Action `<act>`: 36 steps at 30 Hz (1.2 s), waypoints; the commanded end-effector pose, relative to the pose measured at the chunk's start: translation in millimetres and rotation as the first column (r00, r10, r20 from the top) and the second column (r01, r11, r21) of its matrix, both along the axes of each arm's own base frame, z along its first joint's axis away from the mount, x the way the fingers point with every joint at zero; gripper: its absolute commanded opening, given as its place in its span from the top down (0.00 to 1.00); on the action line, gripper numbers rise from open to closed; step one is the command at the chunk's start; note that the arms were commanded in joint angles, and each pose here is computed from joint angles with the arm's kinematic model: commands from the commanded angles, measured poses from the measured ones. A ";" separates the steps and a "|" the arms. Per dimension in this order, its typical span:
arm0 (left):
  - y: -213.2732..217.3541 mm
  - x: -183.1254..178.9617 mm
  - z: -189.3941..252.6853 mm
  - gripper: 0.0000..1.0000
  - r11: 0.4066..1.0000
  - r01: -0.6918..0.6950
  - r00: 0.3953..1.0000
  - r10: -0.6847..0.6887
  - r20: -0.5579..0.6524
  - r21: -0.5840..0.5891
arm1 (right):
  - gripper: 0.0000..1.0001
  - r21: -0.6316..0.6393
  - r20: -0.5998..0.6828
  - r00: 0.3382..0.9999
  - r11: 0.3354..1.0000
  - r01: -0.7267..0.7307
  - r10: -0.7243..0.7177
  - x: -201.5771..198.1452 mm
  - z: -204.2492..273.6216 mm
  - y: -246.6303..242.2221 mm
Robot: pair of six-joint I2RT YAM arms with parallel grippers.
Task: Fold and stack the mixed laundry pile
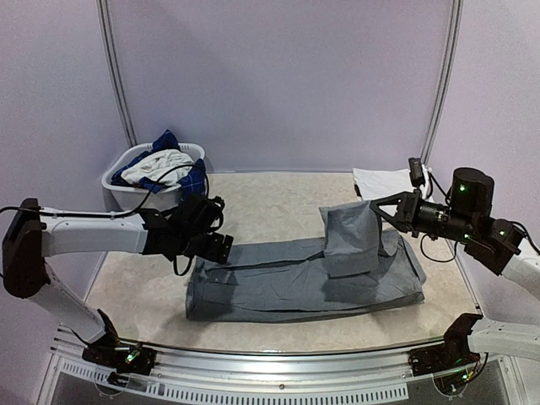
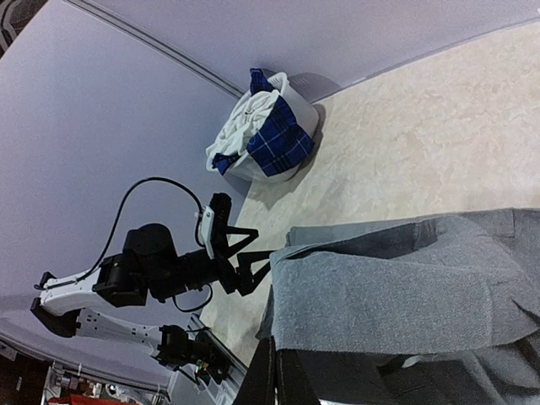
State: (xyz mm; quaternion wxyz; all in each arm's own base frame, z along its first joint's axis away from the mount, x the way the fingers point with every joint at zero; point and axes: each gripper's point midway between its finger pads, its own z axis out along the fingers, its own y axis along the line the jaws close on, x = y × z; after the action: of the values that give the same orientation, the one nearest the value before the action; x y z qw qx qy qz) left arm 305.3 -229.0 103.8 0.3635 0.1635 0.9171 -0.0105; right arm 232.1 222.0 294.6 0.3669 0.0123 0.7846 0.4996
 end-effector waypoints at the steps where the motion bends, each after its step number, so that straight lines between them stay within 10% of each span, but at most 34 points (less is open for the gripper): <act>1: -19.7 -8.6 5.0 0.08 0.997 0.082 0.997 -0.082 -0.001 0.003 | 0.98 -0.015 -0.122 0.992 0.999 -0.046 0.044 -15.6 -31.7 2.5; 28: -55.0 -34.4 13.2 0.11 0.972 0.234 0.972 -0.234 0.008 -0.027 | 0.92 -0.193 -0.153 0.986 0.980 0.038 -0.068 -73.4 -60.9 -63.9; 36: -142.8 -108.7 31.7 0.13 0.825 0.565 0.825 -0.563 0.054 -0.014 | 0.70 -0.290 -0.079 0.971 0.938 0.192 -0.224 -37.8 -55.3 -78.0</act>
State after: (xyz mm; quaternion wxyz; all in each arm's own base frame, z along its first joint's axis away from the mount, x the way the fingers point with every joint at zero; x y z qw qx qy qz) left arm 242.5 -308.8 115.8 0.3586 0.3260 0.8716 -0.0738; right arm 170.5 159.7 232.8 0.3203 0.0437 0.8595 0.3960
